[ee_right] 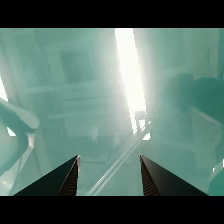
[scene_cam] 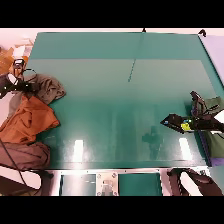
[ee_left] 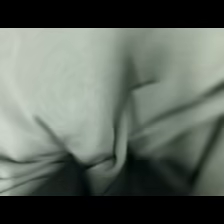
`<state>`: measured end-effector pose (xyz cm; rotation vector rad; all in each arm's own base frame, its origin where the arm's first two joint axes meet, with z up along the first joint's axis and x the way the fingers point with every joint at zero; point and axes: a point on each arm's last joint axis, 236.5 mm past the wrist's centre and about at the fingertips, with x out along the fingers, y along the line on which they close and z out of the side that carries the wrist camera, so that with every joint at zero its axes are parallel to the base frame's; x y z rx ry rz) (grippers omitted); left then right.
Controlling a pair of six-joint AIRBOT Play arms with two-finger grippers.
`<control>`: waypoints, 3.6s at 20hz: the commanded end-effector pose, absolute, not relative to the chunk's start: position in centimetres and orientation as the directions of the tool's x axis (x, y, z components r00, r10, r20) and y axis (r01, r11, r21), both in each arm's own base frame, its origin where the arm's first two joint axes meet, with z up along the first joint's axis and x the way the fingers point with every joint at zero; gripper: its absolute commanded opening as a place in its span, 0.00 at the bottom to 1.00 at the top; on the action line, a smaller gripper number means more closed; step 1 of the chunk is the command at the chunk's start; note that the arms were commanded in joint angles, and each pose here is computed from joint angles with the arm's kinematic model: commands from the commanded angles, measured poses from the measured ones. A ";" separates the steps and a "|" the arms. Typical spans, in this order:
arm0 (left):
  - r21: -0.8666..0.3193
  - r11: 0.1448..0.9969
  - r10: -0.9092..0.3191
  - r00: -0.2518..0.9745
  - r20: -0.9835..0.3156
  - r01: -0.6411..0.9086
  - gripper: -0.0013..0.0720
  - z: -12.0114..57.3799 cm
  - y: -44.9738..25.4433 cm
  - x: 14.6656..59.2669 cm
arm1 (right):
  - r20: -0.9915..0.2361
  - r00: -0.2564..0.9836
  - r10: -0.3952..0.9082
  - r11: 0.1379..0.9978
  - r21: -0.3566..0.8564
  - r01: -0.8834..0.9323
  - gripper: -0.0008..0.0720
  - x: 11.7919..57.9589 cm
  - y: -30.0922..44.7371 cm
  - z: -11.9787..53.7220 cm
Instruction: Fold the shirts.
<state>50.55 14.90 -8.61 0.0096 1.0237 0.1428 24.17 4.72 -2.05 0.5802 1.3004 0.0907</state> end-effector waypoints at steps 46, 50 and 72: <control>-0.567 0.786 -0.614 0.203 -0.763 0.244 0.88 -1.2 -22.1 47.0 | -0.738 0.067 0.672 0.731 0.675 0.101 0.03 28.3 18.8 -7.3; -0.564 0.781 -0.616 0.186 -0.765 0.267 0.88 -1.3 -22.2 46.5 | -0.782 0.112 0.613 0.777 0.622 0.097 0.03 30.2 10.7 -3.1; -0.567 0.721 -0.623 0.014 -0.782 0.399 0.84 -3.1 -27.0 43.7 | -0.808 0.278 0.519 0.770 0.583 0.258 0.03 33.1 -1.0 -1.0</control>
